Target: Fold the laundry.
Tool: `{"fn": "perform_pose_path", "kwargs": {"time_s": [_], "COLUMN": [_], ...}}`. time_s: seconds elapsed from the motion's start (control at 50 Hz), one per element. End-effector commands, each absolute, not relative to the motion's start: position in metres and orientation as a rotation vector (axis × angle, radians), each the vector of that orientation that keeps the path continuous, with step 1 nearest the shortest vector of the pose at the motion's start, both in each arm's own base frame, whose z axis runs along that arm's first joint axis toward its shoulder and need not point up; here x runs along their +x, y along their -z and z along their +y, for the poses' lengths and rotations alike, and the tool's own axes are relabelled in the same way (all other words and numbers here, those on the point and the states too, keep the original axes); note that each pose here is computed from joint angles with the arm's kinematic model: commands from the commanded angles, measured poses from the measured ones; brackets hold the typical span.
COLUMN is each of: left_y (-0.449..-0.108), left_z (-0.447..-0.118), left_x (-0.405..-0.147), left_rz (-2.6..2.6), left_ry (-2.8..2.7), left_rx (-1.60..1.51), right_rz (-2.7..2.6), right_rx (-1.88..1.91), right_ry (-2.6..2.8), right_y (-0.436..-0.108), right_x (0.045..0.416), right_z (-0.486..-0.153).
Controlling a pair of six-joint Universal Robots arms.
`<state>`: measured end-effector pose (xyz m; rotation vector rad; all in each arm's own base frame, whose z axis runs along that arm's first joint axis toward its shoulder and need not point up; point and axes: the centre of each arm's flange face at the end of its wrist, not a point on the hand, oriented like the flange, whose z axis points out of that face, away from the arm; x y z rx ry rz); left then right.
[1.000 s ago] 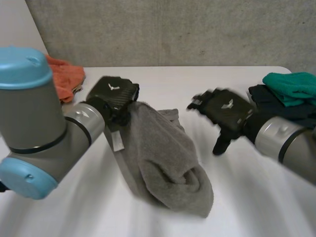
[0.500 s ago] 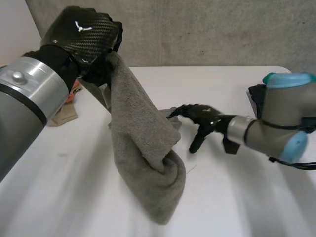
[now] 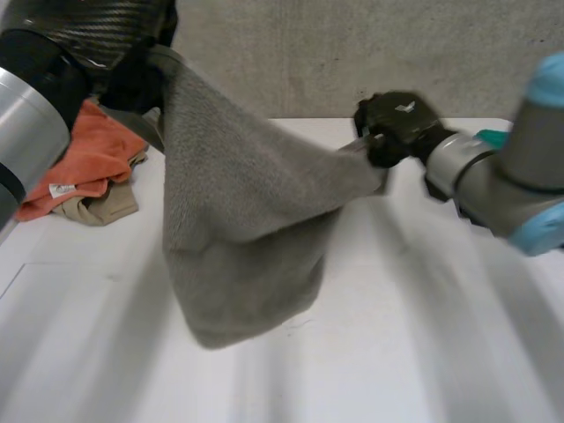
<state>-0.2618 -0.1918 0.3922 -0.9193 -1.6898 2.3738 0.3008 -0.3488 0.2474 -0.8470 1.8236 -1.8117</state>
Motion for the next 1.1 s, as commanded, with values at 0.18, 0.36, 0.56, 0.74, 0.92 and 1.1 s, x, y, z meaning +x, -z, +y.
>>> {"fn": "perform_pose_path", "kwargs": {"time_s": [0.18, 0.36, 0.56, 0.74, 0.92, 1.1], "left_y": [-0.354, -0.278, -0.237, -0.236, -0.239, -0.241], "left_z": [-0.224, -0.247, -0.276, -0.270, -0.270, -0.270], "left_x": [-0.233, -0.246, -0.260, -0.267, -0.271, -0.271], "left_rz": [-1.929, -2.125, -2.185, -2.159, -2.134, -2.130], "left_ry": [-2.322, -2.080, -1.991, -1.980, -1.997, -2.003], "left_rx": [-0.890, -0.973, -1.000, -1.016, -1.016, -1.016], "right_rz": [1.894, 2.127, 2.327, 2.172, 1.764, 2.003], "right_rx": [-1.201, -1.336, -1.419, -1.452, -1.465, -1.306], "right_ry": [2.007, 1.651, 1.416, 1.826, 2.524, 2.178], "right_y": [-0.335, -0.275, -0.196, -0.182, -0.188, -0.201], "right_x": [0.244, 0.239, 0.241, 0.253, 0.259, 0.246], "right_z": [-0.298, -0.296, -0.332, -0.387, -0.420, -0.380]}}
